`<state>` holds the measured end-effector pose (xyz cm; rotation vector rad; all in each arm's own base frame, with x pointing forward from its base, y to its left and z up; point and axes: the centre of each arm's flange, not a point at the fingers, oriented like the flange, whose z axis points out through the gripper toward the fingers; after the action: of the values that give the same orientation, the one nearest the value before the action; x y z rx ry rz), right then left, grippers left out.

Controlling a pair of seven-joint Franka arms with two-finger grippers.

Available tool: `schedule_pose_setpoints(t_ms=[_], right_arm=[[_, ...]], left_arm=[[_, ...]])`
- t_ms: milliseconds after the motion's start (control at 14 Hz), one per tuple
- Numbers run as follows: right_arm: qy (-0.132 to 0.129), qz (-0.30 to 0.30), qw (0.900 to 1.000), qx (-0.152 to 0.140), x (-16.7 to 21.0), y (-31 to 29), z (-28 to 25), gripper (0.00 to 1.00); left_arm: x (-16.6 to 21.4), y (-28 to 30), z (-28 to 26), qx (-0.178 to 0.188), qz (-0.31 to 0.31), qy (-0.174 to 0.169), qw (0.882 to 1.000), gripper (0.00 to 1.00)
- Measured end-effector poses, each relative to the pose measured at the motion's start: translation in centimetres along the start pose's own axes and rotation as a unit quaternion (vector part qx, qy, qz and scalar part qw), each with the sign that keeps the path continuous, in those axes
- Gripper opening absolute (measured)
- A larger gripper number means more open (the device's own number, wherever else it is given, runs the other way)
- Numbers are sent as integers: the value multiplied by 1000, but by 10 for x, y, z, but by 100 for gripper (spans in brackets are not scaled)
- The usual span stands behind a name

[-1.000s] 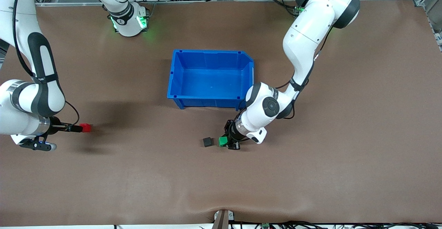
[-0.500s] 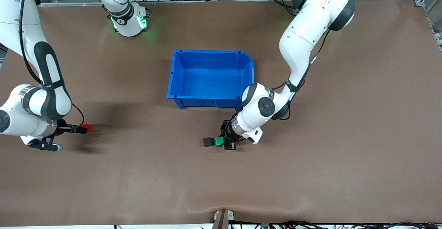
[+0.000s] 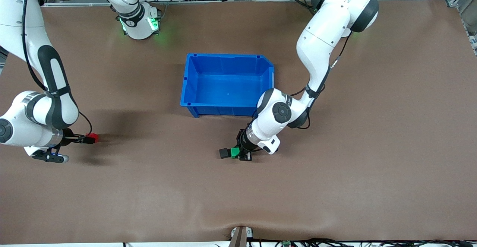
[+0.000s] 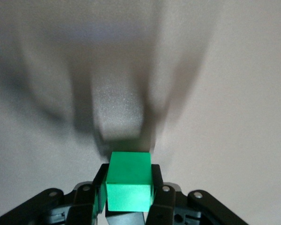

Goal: Attach green and red cubes to black cube
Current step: 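Lower the green cube beside the black cube with the left gripper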

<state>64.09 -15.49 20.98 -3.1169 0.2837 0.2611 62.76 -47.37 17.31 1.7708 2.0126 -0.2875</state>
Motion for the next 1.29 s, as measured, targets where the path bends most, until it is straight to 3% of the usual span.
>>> schedule_pose_setpoints(t_ms=[214, 500, 786, 857, 1071, 1286], right_arm=[[-4, 0, 1000, 0, 0, 0, 5, 96], [-5, -1, 1000, -1, 0, 0, 11, 79], [-5, -1, 1000, -1, 0, -1, 15, 78], [-5, -2, 1000, 0, 0, -1, 15, 72], [-5, -3, 1000, 0, 0, -3, 15, 38], [-6, -3, 1000, 0, 0, -3, 15, 39]], left_arm=[[-1, -1, 1, -1, 2, 1, 1000, 40], [-8, -4, 4, -3, 9, -1, 1000, 40], [-12, -4, 7, -5, 12, -5, 1000, 40], [-13, -4, 7, -5, 12, -5, 1000, 40], [-12, -2, 6, 7, 12, 3, 1000, 40], [-11, 0, 4, 25, 13, 15, 999, 40]])
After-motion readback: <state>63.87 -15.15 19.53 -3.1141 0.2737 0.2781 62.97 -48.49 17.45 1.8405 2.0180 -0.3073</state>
